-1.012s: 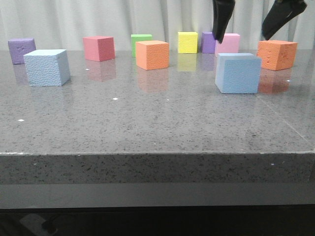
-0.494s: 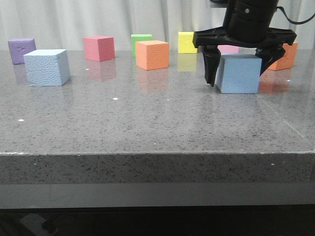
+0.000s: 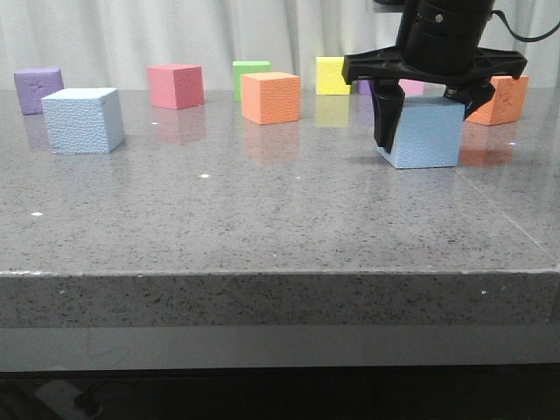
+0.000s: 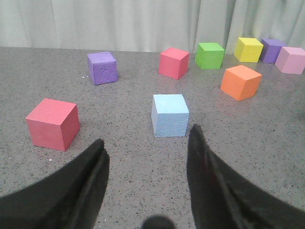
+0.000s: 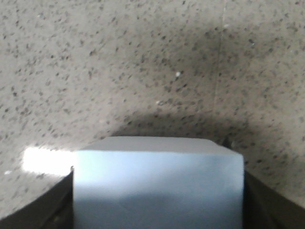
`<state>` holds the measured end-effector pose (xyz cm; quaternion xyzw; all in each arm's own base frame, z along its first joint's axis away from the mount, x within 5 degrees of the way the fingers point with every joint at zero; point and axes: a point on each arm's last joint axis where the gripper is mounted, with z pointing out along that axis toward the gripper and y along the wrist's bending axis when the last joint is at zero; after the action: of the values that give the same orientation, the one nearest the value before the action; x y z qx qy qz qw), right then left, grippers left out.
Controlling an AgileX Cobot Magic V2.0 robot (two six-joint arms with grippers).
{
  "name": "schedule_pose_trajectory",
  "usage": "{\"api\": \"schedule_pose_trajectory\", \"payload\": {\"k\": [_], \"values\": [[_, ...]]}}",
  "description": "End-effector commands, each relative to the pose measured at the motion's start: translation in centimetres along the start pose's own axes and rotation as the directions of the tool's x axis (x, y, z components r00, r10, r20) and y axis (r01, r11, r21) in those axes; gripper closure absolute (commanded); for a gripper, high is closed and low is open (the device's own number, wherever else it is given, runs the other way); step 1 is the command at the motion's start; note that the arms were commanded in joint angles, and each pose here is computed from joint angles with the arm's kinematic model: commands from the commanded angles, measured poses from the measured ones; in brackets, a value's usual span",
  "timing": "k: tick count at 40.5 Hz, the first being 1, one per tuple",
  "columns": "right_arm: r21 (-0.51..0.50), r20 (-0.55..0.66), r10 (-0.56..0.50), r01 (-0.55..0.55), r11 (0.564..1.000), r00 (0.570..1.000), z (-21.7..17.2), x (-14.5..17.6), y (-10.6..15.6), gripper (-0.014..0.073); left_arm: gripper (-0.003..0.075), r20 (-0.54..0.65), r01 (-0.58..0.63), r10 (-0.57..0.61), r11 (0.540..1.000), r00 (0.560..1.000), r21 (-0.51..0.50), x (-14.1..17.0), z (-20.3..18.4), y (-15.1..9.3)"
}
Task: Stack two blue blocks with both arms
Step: 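Lower the right gripper over the light-blue cube and close on it, then carry the light-blue cube toward the table centre and set it down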
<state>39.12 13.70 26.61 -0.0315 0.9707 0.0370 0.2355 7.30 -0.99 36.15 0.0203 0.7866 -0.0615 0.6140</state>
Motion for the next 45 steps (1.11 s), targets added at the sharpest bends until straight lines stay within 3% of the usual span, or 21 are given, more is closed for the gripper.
{"api": "schedule_pose_trajectory", "payload": {"k": [1,11,21,30,39,45], "values": [[-0.044,0.123,-0.032,0.038,0.998,0.992,-4.2,-0.9,1.6,0.0143,0.0355,0.097,0.002,-0.002,1.0,0.995,0.005,-1.6,-0.2,-0.1],[-0.101,0.148,-0.005,0.02,0.995,0.989,-5.3,-0.9,6.7,0.0143,0.0355,0.097,0.002,-0.002,1.0,0.995,0.005,-1.6,-0.2,-0.1],[-0.087,0.12,0.041,-0.03,0.996,0.992,-3.7,-1.4,9.1,0.0114,0.0355,0.097,0.002,-0.002,1.0,0.995,0.005,-1.6,-0.2,-0.1],[-0.12,0.164,0.056,-0.036,0.992,0.985,-4.3,-2.0,9.7,-0.0071,0.0355,0.097,0.002,-0.002,1.0,0.995,0.005,-1.6,-0.2,-0.1],[-0.124,0.172,0.072,-0.051,0.991,0.982,-4.7,-2.2,9.5,-0.0069,0.0355,0.097,0.002,-0.002,1.0,0.995,0.005,-1.6,-0.2,-0.1],[-0.109,0.201,-0.005,0.027,0.994,0.98,-7.6,-2.1,8.8,-0.0069,0.0355,0.097,0.002,-0.002,1.0,0.995,0.005,-1.6,-0.2,-0.1]]}}
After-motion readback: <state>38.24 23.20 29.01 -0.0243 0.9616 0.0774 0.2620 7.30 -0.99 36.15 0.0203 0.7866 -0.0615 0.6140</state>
